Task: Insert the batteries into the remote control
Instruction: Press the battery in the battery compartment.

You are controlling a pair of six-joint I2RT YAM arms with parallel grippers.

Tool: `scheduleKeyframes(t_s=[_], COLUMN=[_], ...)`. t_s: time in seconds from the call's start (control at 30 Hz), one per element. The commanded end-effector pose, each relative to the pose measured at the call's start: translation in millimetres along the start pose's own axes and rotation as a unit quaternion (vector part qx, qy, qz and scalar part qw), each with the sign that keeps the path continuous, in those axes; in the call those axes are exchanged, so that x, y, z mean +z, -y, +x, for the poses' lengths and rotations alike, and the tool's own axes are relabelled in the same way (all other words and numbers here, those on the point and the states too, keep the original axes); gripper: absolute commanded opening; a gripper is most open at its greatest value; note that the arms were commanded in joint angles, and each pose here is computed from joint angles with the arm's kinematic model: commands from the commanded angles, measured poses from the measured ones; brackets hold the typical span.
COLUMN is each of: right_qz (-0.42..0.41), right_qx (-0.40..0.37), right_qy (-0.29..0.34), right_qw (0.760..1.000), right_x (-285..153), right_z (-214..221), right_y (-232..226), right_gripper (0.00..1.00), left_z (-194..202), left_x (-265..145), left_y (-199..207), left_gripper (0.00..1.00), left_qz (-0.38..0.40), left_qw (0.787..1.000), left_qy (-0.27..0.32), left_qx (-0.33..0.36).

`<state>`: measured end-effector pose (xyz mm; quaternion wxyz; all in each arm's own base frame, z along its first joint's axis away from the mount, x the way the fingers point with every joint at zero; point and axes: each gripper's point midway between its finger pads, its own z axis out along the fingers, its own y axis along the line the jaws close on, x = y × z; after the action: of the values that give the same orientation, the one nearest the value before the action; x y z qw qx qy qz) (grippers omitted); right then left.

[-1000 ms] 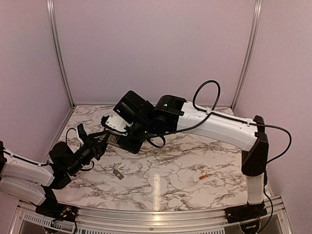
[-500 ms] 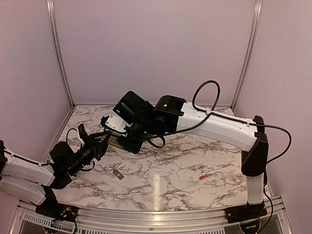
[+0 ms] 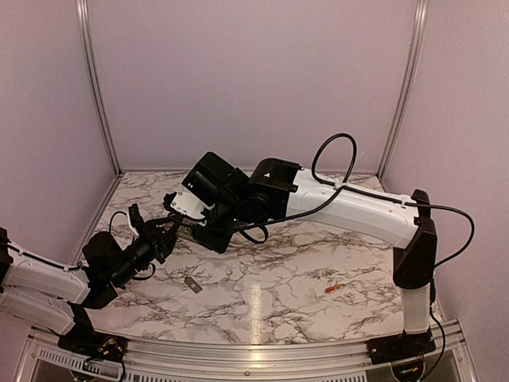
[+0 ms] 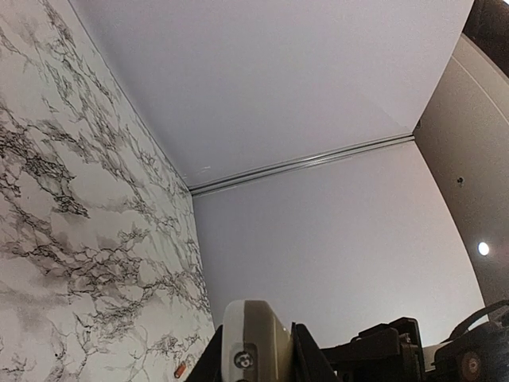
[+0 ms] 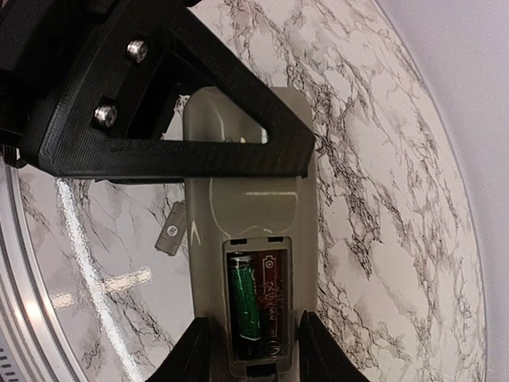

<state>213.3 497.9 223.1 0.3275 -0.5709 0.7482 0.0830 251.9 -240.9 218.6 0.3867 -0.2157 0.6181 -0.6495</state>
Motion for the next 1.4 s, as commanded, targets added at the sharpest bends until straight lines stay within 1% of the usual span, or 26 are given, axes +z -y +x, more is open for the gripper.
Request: scheduleKeyframes(t_s=[0.0,0.1,0.27,0.5,0.7,0.87,1.2,1.27,1.37], right_qz=[-0.025,-0.02,-0.009,-0.001,-0.004,-0.004,-0.005,-0.006,-0.006], right_qx=[-0.023,-0.022,-0.018,-0.021,-0.029,-0.035,-0.037,-0.028,-0.007], right_qy=[-0.037,-0.031,-0.019,-0.011,-0.029,-0.04,-0.054,-0.044,-0.006], right_qw=[0.999,0.999,1.0,1.0,0.999,0.999,0.998,0.999,1.0], right_x=[14.1,11.0,2.0,-5.6,5.4,14.9,21.3,15.2,-5.7], right_z=[17.6,14.8,6.8,0.8,12.6,19.6,27.2,22.2,5.3], right_y=[-27.9,-26.5,-20.2,-15.3,-19.3,-22.3,-23.3,-20.0,-10.6], right_gripper=[0.37,0.42,0.45,0.46,0.45,0.39,0.31,0.34,0.48], left_z=[-8.2,-7.5,-6.5,-5.2,-4.2,-5.0,-4.0,-2.1,0.1], left_x=[7.3,8.1,8.7,10.6,10.8,9.9,9.6,9.6,8.3], left_y=[26.4,22.2,15.0,10.5,13.1,15.7,19.8,19.8,17.1], left_gripper=[0.0,0.0,0.0,0.0,0.0,0.0,0.0,0.0,0.0], left_qz=[0.041,0.035,0.024,0.018,0.024,0.027,0.03,0.03,0.027], left_qw=[0.999,0.999,0.999,0.999,0.999,0.999,0.999,1.0,1.0], left_qy=[0.021,0.02,0.019,0.018,0.015,0.016,0.011,0.006,0.0], left_qx=[-0.017,-0.019,-0.02,-0.022,-0.024,-0.025,-0.01,0.002,0.016])
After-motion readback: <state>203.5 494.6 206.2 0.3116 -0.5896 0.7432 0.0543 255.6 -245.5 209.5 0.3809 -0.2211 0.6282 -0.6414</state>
